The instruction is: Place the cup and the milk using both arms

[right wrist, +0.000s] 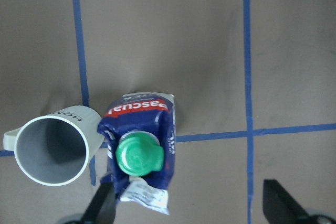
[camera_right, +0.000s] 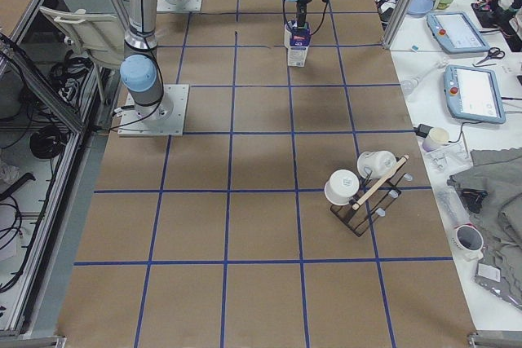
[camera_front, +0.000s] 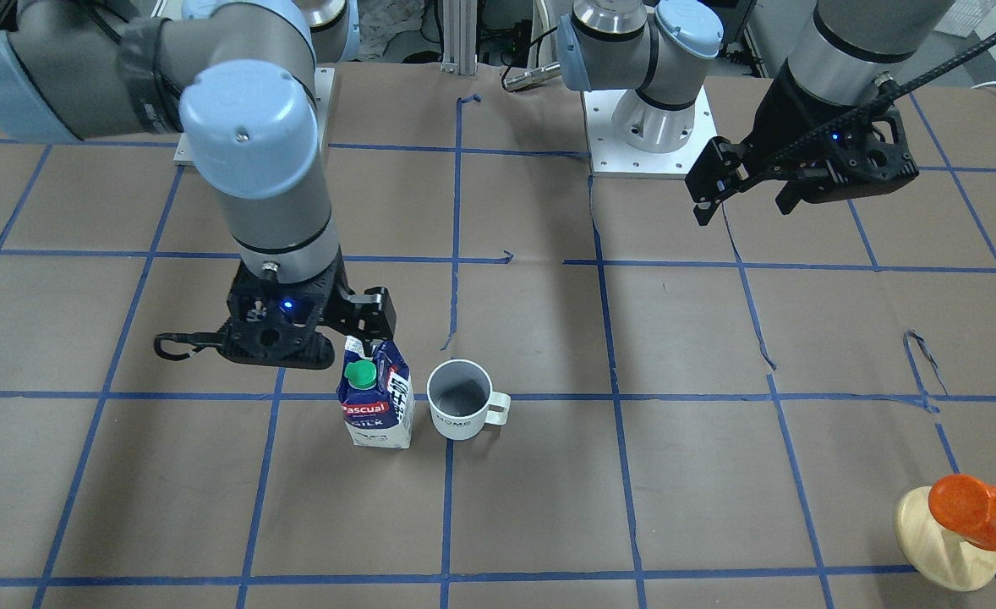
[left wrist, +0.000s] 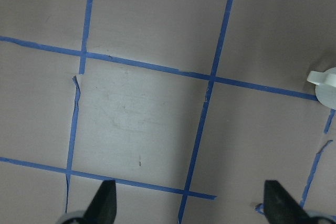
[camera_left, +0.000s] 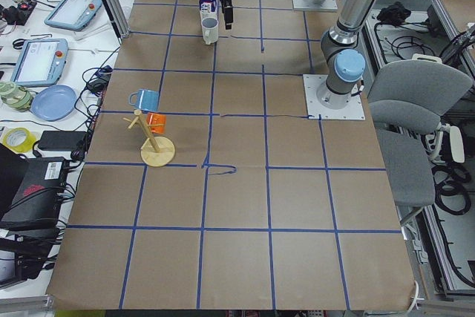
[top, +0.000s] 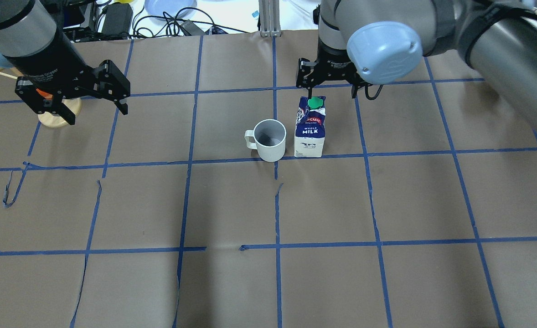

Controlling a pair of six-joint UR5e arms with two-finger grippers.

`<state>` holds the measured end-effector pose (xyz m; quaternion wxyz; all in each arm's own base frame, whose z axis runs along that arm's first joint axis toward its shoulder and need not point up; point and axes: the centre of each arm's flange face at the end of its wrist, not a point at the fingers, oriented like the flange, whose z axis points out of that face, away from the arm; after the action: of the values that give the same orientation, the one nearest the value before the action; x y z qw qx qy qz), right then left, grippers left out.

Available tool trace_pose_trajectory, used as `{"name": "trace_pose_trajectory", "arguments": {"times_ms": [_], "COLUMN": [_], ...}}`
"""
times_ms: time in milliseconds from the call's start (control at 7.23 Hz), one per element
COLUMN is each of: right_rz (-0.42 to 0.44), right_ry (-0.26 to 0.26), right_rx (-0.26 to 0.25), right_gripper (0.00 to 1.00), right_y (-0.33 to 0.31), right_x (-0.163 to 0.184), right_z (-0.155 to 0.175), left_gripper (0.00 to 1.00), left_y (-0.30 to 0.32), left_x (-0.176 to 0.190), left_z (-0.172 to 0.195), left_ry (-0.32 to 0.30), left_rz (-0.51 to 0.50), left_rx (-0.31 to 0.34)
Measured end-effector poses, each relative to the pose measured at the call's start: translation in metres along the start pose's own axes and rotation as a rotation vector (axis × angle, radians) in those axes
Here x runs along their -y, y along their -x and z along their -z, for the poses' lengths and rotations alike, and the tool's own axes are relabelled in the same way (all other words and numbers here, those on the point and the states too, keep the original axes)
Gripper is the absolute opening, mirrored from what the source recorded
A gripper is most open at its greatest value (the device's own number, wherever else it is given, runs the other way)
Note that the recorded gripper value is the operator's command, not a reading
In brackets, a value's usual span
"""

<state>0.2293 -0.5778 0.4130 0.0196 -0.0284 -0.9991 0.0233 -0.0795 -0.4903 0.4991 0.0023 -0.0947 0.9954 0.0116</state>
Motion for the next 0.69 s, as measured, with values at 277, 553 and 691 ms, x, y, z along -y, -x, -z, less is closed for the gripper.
{"name": "trace_pose_trajectory", "arguments": {"times_ms": [277, 553, 691], "right_rz": [0.029, 0.056, 0.062], "right_ry": [-0.019, -0.015, 0.003], "right_rx": [-0.01, -0.014, -0.014], "right_gripper": [1.0, 1.0, 1.0], "right_y": [-0.066, -0.103, -0.108], "right_x": [-0.016, -0.038, -0.046], "right_z": [0.059, 0.09, 0.092], "left_gripper": [1.0, 1.0, 1.0], "left_y": [0.004, 0.008, 0.007], "left_x": [0.008, 0.009, 0.011], "left_z": [-0.009, -0.018, -0.024], "left_ry": [0.014, 0.032, 0.042], "left_rz": [0.01, 0.016, 0.019], "left_rx": [0.0, 0.001, -0.001]}}
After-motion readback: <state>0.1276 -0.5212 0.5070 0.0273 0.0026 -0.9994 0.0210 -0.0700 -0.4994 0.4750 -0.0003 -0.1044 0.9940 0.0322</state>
